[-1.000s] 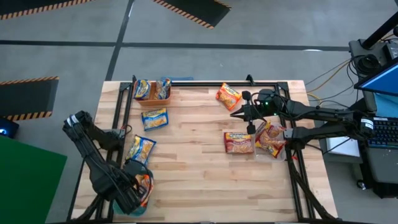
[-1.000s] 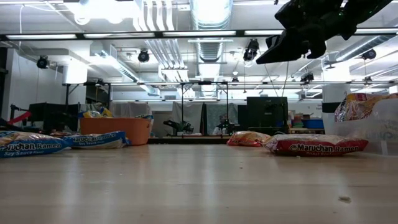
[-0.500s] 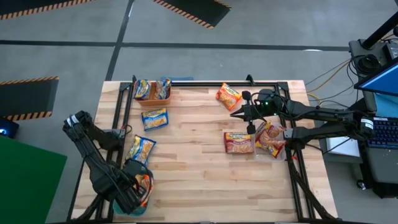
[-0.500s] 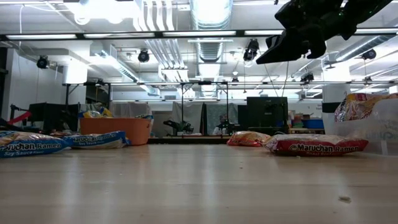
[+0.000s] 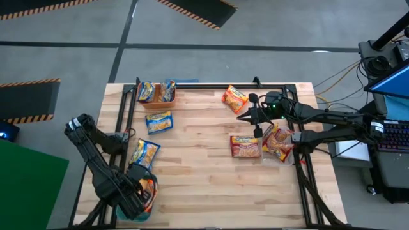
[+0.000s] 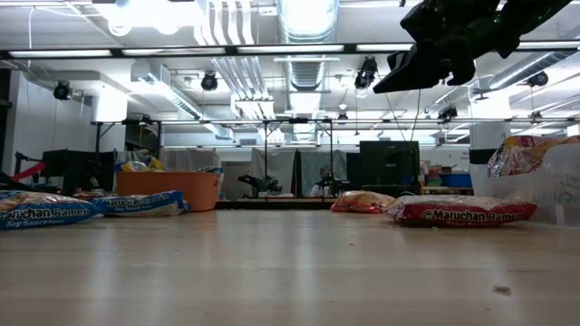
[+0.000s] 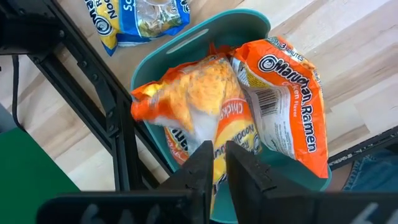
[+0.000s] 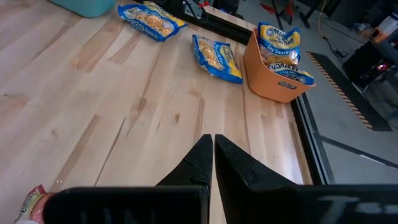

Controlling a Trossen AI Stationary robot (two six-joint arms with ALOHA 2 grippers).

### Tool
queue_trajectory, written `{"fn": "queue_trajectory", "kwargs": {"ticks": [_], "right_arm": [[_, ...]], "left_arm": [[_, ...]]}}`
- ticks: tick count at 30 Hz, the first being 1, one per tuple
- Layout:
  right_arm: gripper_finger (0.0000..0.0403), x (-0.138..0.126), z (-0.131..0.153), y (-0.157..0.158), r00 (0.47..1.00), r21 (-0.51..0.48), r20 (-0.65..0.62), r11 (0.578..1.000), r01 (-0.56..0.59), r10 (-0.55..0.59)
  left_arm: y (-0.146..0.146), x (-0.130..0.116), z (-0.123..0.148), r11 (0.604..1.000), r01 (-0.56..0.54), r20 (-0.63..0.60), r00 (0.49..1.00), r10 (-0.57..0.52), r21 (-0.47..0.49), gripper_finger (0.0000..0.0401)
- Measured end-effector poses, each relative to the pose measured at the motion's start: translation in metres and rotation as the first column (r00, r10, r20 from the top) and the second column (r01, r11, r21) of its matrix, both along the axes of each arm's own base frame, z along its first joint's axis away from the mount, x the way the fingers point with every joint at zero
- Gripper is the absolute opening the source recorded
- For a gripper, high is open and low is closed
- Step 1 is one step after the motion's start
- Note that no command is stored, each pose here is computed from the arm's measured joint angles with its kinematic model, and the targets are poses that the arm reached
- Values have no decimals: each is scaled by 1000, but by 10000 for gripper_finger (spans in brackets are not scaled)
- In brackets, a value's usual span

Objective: Sort Maruchan noodles
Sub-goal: Put the orange noodle pack into the green bin

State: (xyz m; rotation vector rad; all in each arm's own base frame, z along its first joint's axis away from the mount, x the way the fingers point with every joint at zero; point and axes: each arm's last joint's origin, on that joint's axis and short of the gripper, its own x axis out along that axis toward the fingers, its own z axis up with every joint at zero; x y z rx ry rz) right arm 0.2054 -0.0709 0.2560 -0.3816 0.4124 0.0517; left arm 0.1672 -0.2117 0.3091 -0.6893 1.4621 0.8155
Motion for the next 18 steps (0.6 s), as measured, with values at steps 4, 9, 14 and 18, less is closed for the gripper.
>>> {"fn": "queue_trajectory", "kwargs": {"ticks": [4,9,14,18], "right_arm": [[9,0,0,0,1000,0,0,1000,0,0],[9,0,0,0,1000,-1,0,1000,0,0],[9,0,0,0,1000,-4,0,1000,-2,2],[9,0,0,0,1000,-4,0,1000,-1,1]], "left_arm": [[0,0,0,1000,-6,0,1000,6,1,49],[0,0,0,1000,-6,1,1000,6,2,74],[0,0,-1,1000,-5,11,1000,4,13,88],[0,1,-2,1000,-2,13,1000,2,29,88]]}}
